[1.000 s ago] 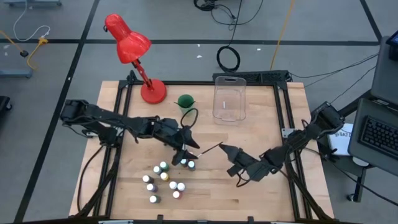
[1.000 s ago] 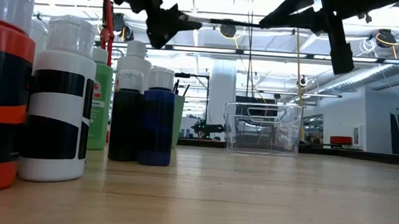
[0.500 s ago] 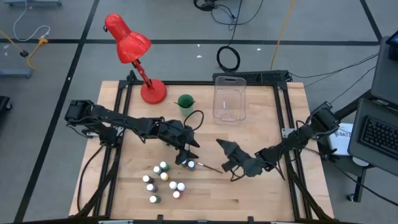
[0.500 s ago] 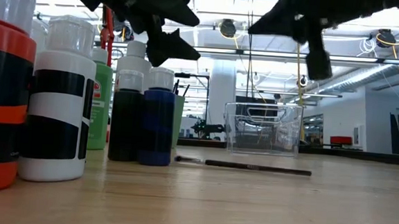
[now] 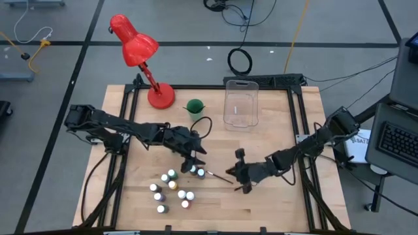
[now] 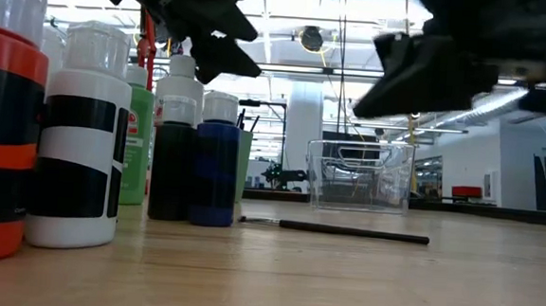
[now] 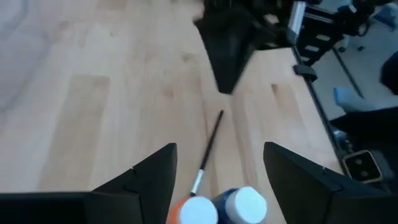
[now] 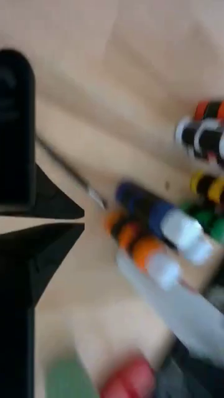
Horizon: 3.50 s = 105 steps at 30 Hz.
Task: Pick & Place Paint Supplies
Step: Put the silver paintbrush into the green cup
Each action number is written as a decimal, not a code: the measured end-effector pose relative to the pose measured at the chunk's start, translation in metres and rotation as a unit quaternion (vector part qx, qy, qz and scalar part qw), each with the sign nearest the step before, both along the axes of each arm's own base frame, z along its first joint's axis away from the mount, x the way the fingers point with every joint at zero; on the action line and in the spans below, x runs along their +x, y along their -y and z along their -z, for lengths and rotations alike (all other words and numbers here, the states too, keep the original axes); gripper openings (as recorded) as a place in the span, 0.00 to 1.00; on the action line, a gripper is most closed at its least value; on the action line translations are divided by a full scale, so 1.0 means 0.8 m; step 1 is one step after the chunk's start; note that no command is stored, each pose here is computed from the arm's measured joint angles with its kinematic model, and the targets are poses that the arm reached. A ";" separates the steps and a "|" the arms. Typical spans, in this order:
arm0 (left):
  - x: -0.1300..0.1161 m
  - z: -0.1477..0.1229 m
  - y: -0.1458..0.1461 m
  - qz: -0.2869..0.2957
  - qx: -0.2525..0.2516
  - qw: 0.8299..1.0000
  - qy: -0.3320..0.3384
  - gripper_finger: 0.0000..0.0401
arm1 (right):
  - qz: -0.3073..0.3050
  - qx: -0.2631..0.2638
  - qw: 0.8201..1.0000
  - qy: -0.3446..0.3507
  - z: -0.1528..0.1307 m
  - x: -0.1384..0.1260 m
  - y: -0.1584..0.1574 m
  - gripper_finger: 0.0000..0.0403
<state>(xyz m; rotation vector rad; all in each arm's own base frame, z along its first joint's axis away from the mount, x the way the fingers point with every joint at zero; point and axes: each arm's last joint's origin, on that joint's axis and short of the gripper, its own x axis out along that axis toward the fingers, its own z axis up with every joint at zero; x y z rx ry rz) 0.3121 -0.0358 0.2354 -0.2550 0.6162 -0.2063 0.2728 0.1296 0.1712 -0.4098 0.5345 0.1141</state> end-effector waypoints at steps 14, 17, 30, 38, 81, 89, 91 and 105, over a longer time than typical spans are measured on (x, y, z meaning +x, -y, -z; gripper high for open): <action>-0.036 -0.029 -0.006 -0.026 0.163 0.986 0.004 0.12 | 0.101 0.230 0.962 -0.108 0.011 -0.020 -0.017 0.50; -0.044 -0.045 -0.006 -0.024 0.172 0.984 0.030 0.02 | 0.114 0.219 0.965 -0.089 0.014 -0.022 -0.025 0.51; -0.077 -0.082 -0.012 -0.034 0.184 0.979 0.077 0.13 | 0.153 0.186 0.964 -0.116 0.084 -0.001 -0.037 0.47; -0.078 -0.079 -0.012 -0.034 0.181 0.981 0.067 0.13 | 0.183 0.154 0.959 -0.153 0.102 0.002 -0.025 0.33; -0.023 -0.027 0.024 -0.033 0.253 0.967 -0.007 0.13 | 0.123 0.003 0.983 -0.136 0.023 -0.017 0.011 0.00; -0.024 -0.031 0.025 -0.029 0.237 0.971 -0.001 0.13 | 0.017 0.044 0.997 -0.063 0.016 0.011 0.000 0.10; -0.024 -0.031 0.026 -0.029 0.237 0.971 -0.001 0.13 | 0.012 0.056 0.997 -0.058 0.022 0.022 0.009 0.16; -0.028 -0.025 0.025 -0.028 0.234 0.971 -0.032 0.13 | -0.007 0.061 0.982 -0.178 0.088 0.075 0.032 0.29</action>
